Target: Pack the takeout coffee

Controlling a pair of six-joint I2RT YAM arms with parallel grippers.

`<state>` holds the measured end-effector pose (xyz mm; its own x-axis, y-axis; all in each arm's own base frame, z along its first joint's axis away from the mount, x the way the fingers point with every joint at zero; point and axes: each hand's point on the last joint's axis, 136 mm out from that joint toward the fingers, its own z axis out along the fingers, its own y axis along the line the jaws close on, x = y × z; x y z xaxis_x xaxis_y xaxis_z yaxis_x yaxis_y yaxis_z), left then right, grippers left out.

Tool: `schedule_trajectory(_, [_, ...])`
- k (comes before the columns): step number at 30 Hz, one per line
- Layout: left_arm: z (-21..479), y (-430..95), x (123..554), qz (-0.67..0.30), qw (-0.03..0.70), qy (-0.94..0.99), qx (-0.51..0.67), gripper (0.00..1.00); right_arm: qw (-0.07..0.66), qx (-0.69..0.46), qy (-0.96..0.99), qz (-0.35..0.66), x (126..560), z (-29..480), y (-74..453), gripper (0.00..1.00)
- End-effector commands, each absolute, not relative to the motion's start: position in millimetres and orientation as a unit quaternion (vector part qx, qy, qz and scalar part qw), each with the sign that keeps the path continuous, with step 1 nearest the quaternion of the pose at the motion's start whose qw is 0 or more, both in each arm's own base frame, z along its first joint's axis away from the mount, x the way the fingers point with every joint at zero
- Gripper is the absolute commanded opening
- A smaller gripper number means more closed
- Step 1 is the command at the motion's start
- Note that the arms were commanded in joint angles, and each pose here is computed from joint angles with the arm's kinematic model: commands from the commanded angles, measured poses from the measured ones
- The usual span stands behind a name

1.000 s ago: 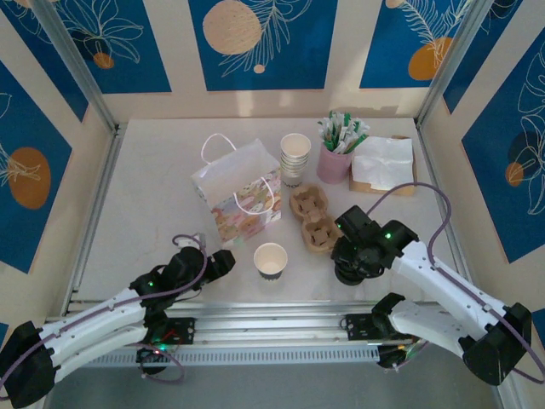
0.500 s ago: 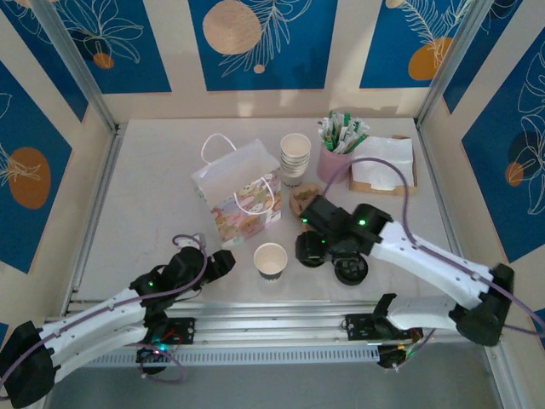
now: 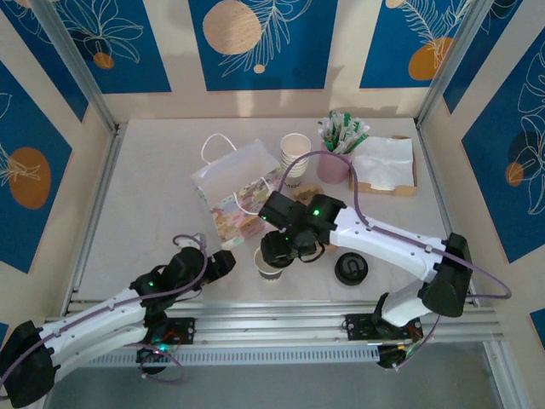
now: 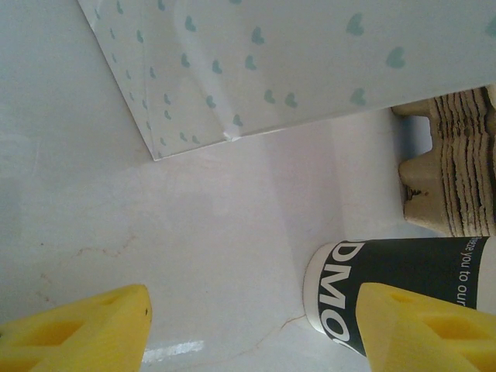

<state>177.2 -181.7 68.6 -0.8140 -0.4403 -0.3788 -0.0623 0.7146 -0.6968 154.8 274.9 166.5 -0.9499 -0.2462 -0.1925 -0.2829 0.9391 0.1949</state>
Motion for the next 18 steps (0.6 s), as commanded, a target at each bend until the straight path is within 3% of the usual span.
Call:
schedule_trajectory(1, [67.9, -184.0, 172.4, -0.352, 0.261, 0.888, -0.136, 0.70, 0.059, -0.154, 0.982, 0.097, 147.8, 163.6, 275.9, 0.70])
schedule_trajectory(18, [66.3, -187.9, 170.9, -0.355, 0.257, 0.889, -0.134, 0.70, 0.053, -0.167, 0.981, 0.089, 146.6, 160.6, 288.3, 0.70])
